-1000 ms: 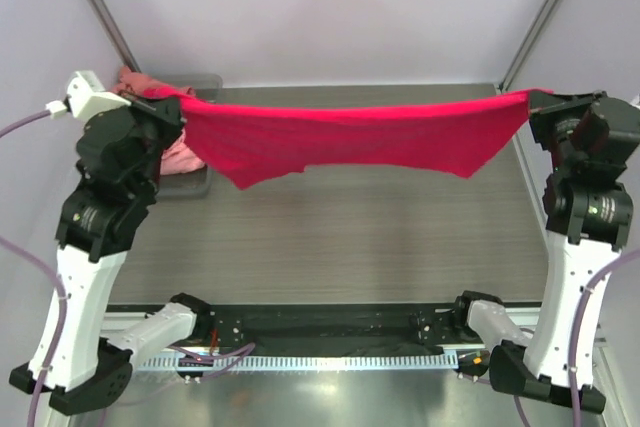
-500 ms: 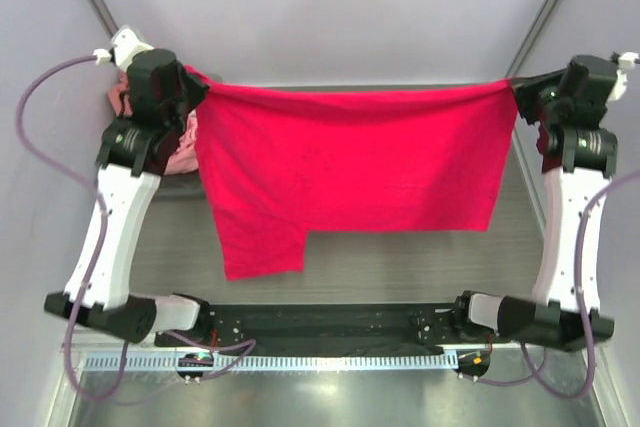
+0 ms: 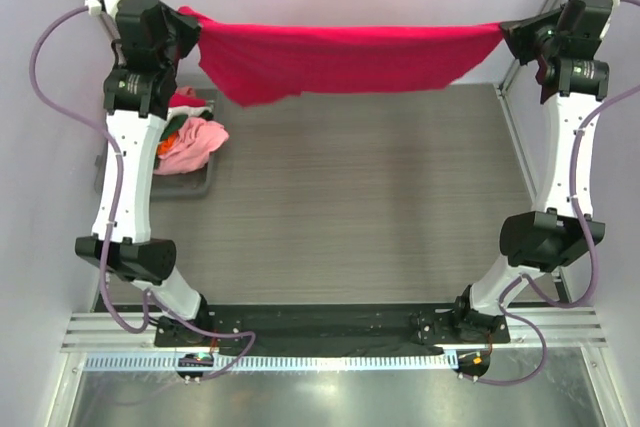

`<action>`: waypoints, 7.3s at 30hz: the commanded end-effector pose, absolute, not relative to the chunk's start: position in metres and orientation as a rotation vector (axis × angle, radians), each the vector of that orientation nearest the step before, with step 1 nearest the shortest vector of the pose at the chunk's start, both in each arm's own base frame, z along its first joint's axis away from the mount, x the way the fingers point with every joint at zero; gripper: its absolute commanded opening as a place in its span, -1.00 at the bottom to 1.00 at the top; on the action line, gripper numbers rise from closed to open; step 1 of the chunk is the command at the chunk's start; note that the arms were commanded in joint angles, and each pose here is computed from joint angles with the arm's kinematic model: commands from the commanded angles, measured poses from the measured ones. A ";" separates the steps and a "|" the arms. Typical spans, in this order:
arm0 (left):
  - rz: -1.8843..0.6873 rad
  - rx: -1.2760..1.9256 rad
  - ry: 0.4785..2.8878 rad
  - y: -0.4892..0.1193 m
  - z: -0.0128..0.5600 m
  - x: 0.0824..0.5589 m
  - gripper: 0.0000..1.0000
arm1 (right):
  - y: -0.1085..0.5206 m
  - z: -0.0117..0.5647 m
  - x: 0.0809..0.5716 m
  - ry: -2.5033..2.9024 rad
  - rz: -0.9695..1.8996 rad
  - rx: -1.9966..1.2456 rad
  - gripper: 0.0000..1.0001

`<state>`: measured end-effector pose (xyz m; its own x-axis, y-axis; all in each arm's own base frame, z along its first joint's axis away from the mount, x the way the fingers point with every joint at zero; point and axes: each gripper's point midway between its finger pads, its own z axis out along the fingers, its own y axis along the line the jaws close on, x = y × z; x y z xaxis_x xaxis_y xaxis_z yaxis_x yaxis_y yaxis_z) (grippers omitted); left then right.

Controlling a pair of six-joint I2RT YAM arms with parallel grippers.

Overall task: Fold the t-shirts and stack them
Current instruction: Fold the tshirt

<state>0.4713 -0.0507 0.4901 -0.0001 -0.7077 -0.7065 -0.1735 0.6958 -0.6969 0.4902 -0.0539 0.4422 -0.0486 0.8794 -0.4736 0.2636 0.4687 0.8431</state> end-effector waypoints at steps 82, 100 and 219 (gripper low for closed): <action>-0.560 -0.452 2.028 -0.105 0.176 0.556 0.96 | -0.046 0.049 0.558 2.232 0.128 0.816 0.10; -0.417 -0.456 2.082 -0.097 0.144 0.603 0.94 | -0.022 0.021 0.554 2.336 0.090 0.724 -0.17; -0.290 -0.372 2.152 -0.089 0.108 0.648 -1.00 | -0.012 0.062 0.562 2.325 0.125 0.680 -0.97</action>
